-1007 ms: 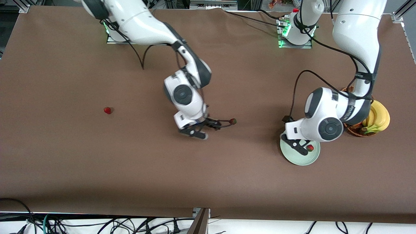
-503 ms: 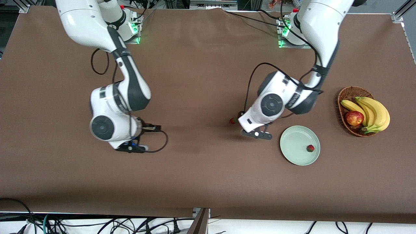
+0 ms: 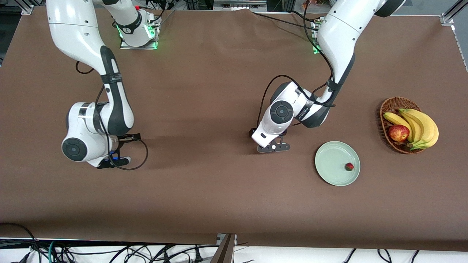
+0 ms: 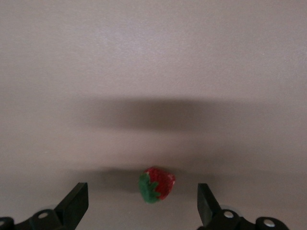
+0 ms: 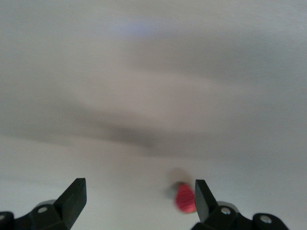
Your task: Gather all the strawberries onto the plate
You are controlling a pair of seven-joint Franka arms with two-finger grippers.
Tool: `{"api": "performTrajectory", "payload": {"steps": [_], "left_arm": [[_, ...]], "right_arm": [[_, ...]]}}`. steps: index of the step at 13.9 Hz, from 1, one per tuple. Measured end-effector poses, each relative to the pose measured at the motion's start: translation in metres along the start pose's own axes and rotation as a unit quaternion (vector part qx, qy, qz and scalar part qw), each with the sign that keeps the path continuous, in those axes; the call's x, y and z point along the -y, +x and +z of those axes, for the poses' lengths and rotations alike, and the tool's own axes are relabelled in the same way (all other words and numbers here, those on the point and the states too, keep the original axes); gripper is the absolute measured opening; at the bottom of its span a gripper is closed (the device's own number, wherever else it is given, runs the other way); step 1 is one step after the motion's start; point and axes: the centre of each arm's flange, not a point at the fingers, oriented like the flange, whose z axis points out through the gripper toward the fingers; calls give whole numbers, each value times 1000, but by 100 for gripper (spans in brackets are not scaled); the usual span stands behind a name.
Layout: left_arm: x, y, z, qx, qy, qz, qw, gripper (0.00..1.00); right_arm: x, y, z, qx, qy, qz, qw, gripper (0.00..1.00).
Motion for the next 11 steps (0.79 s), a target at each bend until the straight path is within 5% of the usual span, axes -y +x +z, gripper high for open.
{"api": "performTrajectory", "payload": {"steps": [7, 11], "left_arm": [[-8, -7, 27, 1, -3, 5, 1000, 86], [-8, -8, 30, 2, -2, 5, 1000, 42]], "right_arm": [[-19, -31, 56, 8, 2, -28, 1000, 100], [-26, -47, 66, 22, 10, -46, 999, 100]]}}
